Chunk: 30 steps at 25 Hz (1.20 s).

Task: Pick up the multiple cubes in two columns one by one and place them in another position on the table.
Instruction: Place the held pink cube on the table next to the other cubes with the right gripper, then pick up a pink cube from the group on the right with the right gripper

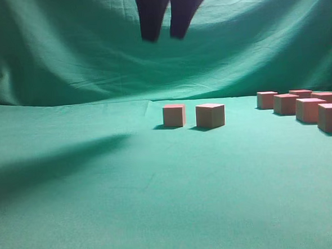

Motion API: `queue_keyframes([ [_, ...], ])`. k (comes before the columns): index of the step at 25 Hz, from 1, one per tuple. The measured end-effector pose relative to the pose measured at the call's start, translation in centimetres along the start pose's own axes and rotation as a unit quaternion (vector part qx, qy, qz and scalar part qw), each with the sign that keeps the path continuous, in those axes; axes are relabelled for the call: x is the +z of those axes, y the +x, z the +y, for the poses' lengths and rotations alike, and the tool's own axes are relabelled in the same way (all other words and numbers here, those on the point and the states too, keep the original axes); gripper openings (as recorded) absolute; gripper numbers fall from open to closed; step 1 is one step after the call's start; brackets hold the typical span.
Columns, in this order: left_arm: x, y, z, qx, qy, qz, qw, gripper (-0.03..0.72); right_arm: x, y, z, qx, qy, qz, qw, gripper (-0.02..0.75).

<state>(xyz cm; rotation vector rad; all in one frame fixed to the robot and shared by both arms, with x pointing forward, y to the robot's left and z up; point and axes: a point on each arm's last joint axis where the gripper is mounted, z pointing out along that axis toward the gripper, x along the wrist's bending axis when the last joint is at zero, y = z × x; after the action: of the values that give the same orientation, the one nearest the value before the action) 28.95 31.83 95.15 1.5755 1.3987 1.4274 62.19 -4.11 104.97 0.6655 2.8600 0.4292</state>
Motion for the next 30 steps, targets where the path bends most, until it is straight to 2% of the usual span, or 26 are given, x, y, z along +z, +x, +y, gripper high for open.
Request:
queue_keyframes([
  [7, 0.0, 0.0, 0.0, 0.0, 0.0, 0.0, 1.0, 0.0, -10.6, 1.3, -0.8, 0.14, -0.089, -0.042, 0.985, 0.552],
  [12, 0.0, 0.0, 0.0, 0.0, 0.0, 0.0, 1.0, 0.0, -15.9, 2.0, -5.5, 0.227, -0.104, -0.067, 0.966, 0.552],
  [16, 0.0, 0.0, 0.0, 0.0, 0.0, 0.0, 1.0, 0.0, -14.9, 1.5, -11.5, 0.328, -0.045, -0.068, 0.941, 0.552],
  [17, 0.0, 0.0, 0.0, 0.0, 0.0, 0.0, 1.0, 0.0, -13.7, 1.5, -12.8, 0.343, -0.019, -0.063, 0.937, 0.552],
  [19, 0.0, 0.0, 0.0, 0.0, 0.0, 0.0, 1.0, 0.0, -11.3, 1.7, -15.3, 0.37, 0.032, -0.051, 0.927, 0.496],
  [21, 0.0, 0.0, 0.0, 0.0, 0.0, 0.0, 1.0, 0.0, -8.5, 2.2, -17.5, 0.392, 0.079, -0.035, 0.916, 0.499],
  [25, 0.0, 0.0, 0.0, 0.0, 0.0, 0.0, 1.0, 0.0, -4.1, 3.1, -19.6, 0.432, 0.065, -0.042, 0.899, 0.499],
  [30, 0.0, 0.0, 0.0, 0.0, 0.0, 0.0, 1.0, 0.0, -1.8, 2.6, -20.2, 0.457, -0.008, -0.088, 0.885, 0.499],
])
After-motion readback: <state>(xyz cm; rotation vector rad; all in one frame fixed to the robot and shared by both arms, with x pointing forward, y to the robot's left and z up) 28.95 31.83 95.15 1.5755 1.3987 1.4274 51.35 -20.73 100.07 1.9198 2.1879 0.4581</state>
